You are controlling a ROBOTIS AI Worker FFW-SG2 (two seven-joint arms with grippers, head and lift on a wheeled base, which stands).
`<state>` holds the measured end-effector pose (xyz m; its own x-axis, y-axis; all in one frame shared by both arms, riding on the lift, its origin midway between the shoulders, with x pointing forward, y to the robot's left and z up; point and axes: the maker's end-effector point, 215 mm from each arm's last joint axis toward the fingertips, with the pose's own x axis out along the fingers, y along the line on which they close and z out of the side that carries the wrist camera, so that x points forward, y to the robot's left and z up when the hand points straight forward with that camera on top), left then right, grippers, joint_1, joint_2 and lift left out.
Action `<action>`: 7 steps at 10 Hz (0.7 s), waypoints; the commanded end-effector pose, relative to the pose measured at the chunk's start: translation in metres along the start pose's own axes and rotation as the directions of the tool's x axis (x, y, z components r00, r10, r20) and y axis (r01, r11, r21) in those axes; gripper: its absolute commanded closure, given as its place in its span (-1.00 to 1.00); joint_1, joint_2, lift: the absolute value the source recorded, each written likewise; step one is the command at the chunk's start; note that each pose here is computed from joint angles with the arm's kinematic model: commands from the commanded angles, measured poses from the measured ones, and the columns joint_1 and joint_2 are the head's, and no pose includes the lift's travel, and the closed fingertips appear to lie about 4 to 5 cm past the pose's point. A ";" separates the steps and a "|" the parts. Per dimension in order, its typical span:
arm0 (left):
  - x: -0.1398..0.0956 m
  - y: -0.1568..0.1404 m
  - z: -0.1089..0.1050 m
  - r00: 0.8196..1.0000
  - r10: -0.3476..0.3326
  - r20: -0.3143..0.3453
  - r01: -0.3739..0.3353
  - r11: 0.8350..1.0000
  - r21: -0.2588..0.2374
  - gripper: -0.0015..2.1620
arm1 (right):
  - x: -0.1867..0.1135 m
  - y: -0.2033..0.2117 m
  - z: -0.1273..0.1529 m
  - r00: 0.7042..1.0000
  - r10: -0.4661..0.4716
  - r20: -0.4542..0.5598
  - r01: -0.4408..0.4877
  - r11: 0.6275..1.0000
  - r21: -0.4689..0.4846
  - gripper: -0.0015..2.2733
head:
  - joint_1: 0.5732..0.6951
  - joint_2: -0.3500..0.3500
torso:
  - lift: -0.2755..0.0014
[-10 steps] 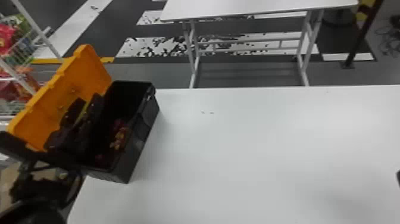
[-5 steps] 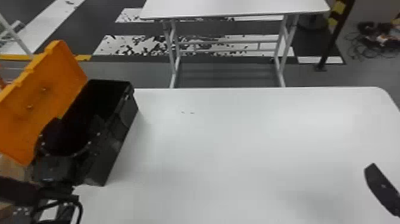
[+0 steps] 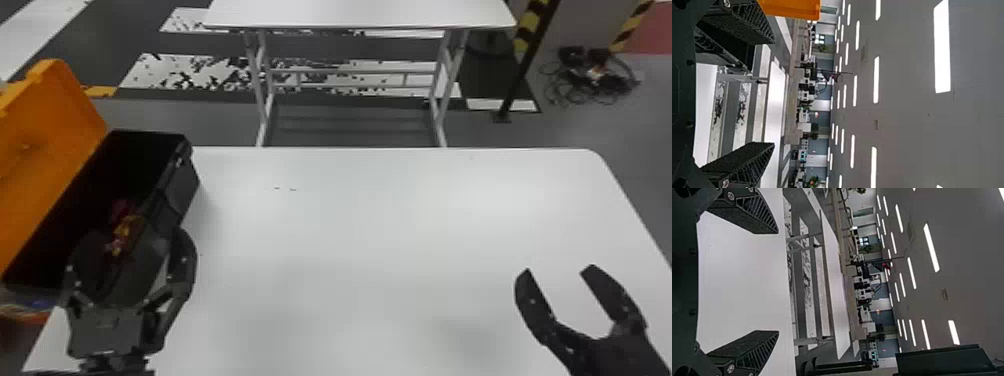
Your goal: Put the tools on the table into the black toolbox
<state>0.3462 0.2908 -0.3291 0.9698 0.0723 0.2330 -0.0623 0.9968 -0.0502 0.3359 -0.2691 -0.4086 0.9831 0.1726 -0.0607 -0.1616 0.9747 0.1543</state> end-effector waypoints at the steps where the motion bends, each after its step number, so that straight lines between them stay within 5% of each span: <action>1: -0.014 -0.022 -0.006 1.000 -0.021 0.007 0.021 1.000 -0.004 -0.93 | 0.004 0.034 -0.011 1.000 0.011 0.022 -0.011 1.000 -0.018 -0.90 | 1.00 0.10 | 0.45; 7: -0.044 -0.036 -0.016 1.000 0.017 0.026 -0.017 1.000 -0.025 -0.93 | -0.029 0.086 -0.015 0.991 -0.021 0.132 0.033 0.995 -0.093 -0.89 | 1.00 0.34 | 0.45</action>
<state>0.3106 0.2514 -0.3525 0.9619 0.0919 0.2574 -0.0740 0.9942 -0.0785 0.2942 -0.1889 -0.4099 0.9894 0.1321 0.0596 -0.1357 0.9889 0.0608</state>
